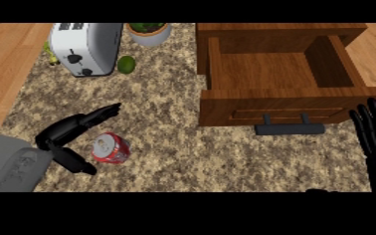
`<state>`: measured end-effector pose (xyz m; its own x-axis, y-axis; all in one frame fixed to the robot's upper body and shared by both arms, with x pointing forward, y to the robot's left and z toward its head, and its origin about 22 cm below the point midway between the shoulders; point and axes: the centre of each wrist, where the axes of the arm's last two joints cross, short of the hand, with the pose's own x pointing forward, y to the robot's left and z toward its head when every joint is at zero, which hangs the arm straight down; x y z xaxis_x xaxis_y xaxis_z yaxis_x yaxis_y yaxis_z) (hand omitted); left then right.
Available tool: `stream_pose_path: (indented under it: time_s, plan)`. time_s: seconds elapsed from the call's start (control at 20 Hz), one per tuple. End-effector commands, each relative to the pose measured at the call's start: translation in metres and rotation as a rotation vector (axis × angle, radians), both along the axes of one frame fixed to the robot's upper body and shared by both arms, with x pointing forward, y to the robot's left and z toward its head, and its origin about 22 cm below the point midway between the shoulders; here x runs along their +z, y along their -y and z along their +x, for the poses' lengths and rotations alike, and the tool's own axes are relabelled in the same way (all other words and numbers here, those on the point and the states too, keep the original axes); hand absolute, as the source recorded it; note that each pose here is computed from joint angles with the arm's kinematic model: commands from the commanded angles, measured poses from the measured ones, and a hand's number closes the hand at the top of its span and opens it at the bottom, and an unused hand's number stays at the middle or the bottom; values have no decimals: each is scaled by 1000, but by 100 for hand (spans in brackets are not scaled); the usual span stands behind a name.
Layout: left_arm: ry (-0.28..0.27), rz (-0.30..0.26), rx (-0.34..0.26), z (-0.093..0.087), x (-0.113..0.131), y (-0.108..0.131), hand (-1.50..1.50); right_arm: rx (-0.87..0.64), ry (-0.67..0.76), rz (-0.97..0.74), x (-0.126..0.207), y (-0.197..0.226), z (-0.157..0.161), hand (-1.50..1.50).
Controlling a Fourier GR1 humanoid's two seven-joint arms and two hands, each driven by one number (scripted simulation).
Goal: Pick up the can, place it into the drawer and close the drawer
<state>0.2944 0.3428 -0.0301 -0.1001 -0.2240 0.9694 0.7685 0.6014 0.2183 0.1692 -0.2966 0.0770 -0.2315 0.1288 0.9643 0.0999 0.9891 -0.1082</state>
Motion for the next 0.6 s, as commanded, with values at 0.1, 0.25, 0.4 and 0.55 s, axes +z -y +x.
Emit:
stream_pose_path:
  time_s: [0.1, 0.25, 0.4, 0.55]
  plan:
    - [-68, -138, -116, 6, -16, -3, -150, 8, -3, 2, -4, 0, 5, -150]
    - [-94, -115, -100, 0, -32, -4, -150, 18, -6, 13, -5, -11, -1, -150]
    - [-65, -125, -123, 9, -24, -6, -150, 9, -6, 12, 2, 0, -2, -150]
    - [-65, -129, -120, 3, -33, -4, -150, -7, 12, 9, -8, 7, 4, -150]
